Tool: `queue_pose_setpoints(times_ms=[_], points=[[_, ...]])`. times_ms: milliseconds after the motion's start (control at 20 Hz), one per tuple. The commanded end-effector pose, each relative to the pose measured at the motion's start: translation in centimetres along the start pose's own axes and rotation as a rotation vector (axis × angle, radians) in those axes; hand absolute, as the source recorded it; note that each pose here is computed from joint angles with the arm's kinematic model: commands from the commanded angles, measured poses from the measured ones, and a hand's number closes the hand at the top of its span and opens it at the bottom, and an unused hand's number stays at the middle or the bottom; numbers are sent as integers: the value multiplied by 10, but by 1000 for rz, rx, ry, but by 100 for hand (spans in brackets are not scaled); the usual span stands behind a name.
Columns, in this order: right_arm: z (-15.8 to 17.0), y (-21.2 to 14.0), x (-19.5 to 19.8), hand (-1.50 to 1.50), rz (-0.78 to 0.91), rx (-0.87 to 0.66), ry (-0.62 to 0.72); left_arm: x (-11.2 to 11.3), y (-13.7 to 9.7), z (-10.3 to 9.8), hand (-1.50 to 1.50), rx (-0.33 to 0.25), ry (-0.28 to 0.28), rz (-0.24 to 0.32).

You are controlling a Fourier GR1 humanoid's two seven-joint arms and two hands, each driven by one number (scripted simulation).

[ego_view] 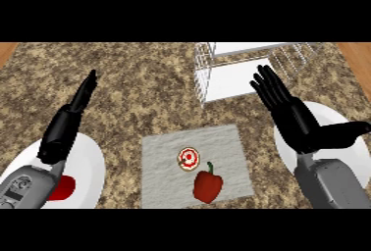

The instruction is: Pick the cupcake from the placemat and place it in the tiered shelf

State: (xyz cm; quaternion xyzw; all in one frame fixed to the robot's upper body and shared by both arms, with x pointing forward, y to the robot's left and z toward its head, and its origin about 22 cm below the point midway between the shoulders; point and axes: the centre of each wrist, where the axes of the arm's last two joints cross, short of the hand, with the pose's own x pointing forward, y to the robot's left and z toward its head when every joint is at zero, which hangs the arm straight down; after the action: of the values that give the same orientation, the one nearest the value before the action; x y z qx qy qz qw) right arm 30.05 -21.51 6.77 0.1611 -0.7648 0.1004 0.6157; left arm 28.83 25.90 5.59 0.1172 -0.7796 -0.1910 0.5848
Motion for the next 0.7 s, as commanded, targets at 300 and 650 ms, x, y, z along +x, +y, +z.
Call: queue_pose_setpoints(times_ms=[300, 650], points=[[17, -92, 46, 150, 746, -145, 156, -63, -9, 55, 0, 106, 588, 296], [22, -69, -11, -150, 478, -90, 197, -70, -15, 62, 0, 94, 744, 412]])
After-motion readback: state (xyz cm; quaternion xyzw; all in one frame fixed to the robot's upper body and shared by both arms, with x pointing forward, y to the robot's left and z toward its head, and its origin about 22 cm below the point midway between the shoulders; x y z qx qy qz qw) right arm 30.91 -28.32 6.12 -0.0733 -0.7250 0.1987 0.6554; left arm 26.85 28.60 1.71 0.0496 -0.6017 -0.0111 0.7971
